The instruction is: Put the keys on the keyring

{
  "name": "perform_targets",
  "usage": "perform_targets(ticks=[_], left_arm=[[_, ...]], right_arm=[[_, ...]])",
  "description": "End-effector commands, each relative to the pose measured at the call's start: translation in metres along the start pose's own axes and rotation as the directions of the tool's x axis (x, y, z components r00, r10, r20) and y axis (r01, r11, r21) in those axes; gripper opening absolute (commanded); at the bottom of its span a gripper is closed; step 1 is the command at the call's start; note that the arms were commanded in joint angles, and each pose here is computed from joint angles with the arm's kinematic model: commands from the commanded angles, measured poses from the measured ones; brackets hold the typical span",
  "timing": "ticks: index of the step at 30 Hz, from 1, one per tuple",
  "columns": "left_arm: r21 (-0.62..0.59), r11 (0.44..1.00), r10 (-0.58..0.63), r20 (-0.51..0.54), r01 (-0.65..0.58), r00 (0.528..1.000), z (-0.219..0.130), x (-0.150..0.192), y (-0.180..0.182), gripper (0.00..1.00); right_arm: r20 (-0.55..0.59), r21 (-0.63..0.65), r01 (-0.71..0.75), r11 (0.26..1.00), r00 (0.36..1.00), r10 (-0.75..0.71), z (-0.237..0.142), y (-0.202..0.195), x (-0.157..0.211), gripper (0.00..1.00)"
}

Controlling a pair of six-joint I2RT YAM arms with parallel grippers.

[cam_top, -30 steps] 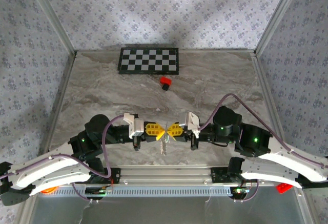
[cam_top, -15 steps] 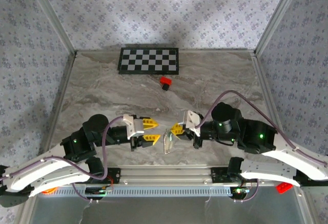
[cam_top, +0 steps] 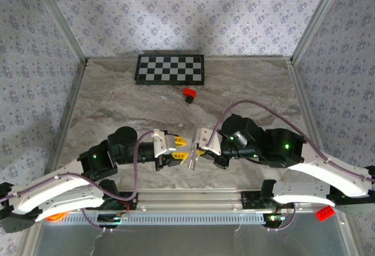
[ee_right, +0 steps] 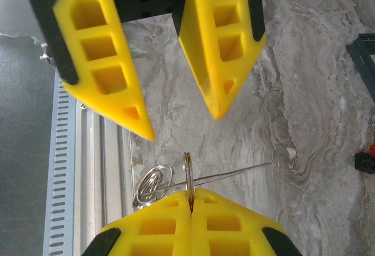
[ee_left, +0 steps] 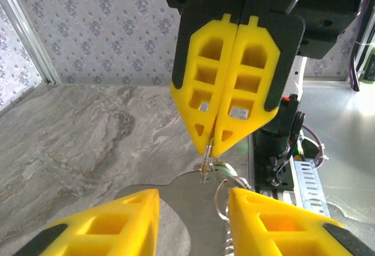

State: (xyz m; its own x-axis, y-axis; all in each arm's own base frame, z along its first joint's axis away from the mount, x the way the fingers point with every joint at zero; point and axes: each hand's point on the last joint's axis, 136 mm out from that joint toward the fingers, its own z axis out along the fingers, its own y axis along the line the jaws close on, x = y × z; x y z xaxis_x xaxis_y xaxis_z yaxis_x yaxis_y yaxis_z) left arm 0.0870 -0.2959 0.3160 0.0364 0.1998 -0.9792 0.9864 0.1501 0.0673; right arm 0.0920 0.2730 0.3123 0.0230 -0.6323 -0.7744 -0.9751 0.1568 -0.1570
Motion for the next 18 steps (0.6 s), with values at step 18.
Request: perform_targets(ticks=[18], left_arm=[[0.022,1.000,0.014,0.082,-0.015,0.997,0.012,-0.027,0.001,0.10]], right_arm=[[0.035,-0.019,0.035,0.999,0.999,-0.034,0.001,0.006,-0.012,0.00]])
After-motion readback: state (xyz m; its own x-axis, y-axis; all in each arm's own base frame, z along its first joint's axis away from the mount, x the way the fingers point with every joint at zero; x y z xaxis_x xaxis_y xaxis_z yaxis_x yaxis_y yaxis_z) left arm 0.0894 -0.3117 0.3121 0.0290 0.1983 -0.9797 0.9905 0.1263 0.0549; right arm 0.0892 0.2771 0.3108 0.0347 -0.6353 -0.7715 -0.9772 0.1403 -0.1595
